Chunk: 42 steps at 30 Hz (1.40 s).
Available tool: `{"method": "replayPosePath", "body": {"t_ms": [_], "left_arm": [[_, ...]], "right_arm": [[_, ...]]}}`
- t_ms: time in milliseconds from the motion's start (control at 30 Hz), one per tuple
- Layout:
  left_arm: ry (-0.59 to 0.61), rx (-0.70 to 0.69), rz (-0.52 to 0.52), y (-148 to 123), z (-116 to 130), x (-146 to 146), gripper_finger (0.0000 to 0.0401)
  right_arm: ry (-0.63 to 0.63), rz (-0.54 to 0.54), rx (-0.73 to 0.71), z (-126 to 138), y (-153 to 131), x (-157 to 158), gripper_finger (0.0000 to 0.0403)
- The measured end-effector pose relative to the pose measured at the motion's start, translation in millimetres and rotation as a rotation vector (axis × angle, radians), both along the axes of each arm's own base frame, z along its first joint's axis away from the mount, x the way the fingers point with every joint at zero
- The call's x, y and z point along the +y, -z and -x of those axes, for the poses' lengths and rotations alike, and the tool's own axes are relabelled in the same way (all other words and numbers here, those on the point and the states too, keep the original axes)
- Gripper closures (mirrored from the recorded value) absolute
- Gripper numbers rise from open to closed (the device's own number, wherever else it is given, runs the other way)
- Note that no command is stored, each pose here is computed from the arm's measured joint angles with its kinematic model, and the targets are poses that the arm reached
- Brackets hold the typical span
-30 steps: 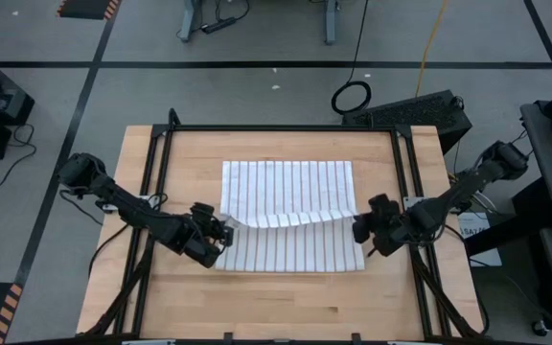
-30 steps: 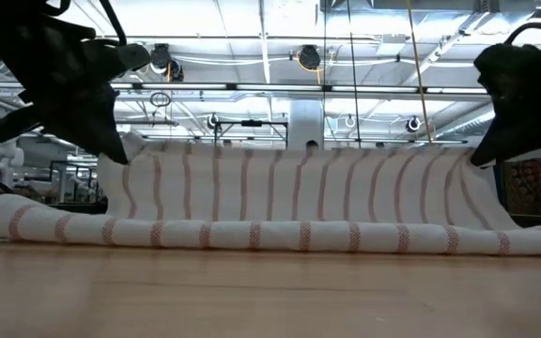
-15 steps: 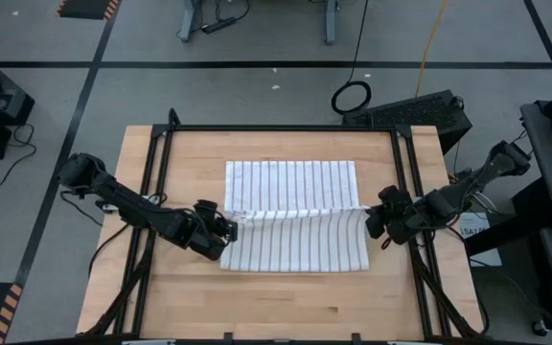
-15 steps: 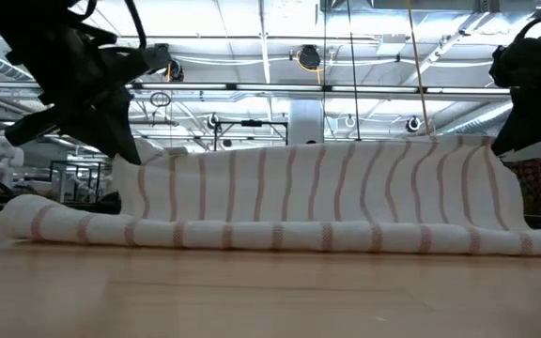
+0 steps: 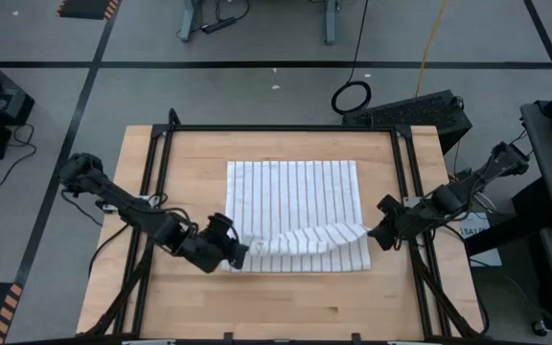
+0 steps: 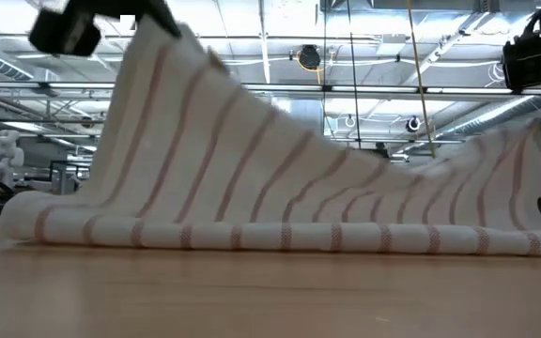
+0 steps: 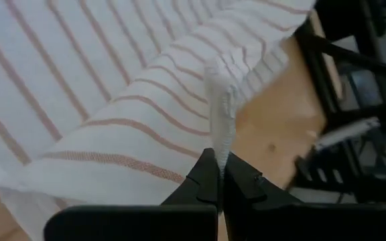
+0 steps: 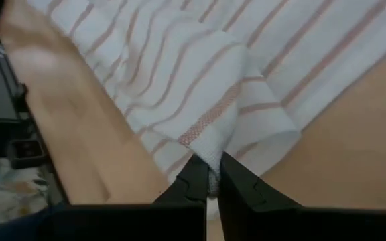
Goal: Roll towel
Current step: Roll the white towel
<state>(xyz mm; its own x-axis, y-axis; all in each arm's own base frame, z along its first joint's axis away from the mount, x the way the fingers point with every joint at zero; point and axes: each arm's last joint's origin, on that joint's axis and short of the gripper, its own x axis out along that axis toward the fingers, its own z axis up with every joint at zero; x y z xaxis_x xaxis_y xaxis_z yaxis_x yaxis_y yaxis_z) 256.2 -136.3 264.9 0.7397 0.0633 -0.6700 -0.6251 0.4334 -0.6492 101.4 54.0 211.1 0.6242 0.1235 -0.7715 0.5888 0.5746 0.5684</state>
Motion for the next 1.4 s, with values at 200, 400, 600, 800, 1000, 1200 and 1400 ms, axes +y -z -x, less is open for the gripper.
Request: {"method": "replayPosePath", "body": {"t_ms": [200,400,600,800,1000,1200,1400], "left_arm": [[0.027,0.003,-0.011,-28,4,-9,0.0399],[-0.049,0.223,-0.217,-13,19,13,0.0399],[-0.182,0.396,-0.444,-8,28,47,0.0399],[-0.240,0.481,-0.615,-4,22,74,0.0399],[-0.260,0.562,-0.664,14,2,87,0.0399],[-0.284,0.538,-0.592,31,-18,90,0.0399],[-0.273,0.561,-0.556,39,-22,88,0.0393]], "right_arm": [[-0.065,-0.024,-0.060,2,-6,0,0.0399],[0.004,0.099,-0.109,0,-6,-6,0.0399],[0.271,0.159,-0.166,-4,-8,-20,0.0399],[0.338,0.289,-0.163,-8,-8,-32,0.0399],[0.368,0.404,-0.139,-9,-8,-43,0.0399],[0.374,0.462,-0.111,-10,-8,-49,0.0399],[0.344,0.455,-0.061,-15,-4,-50,0.0399]]}}
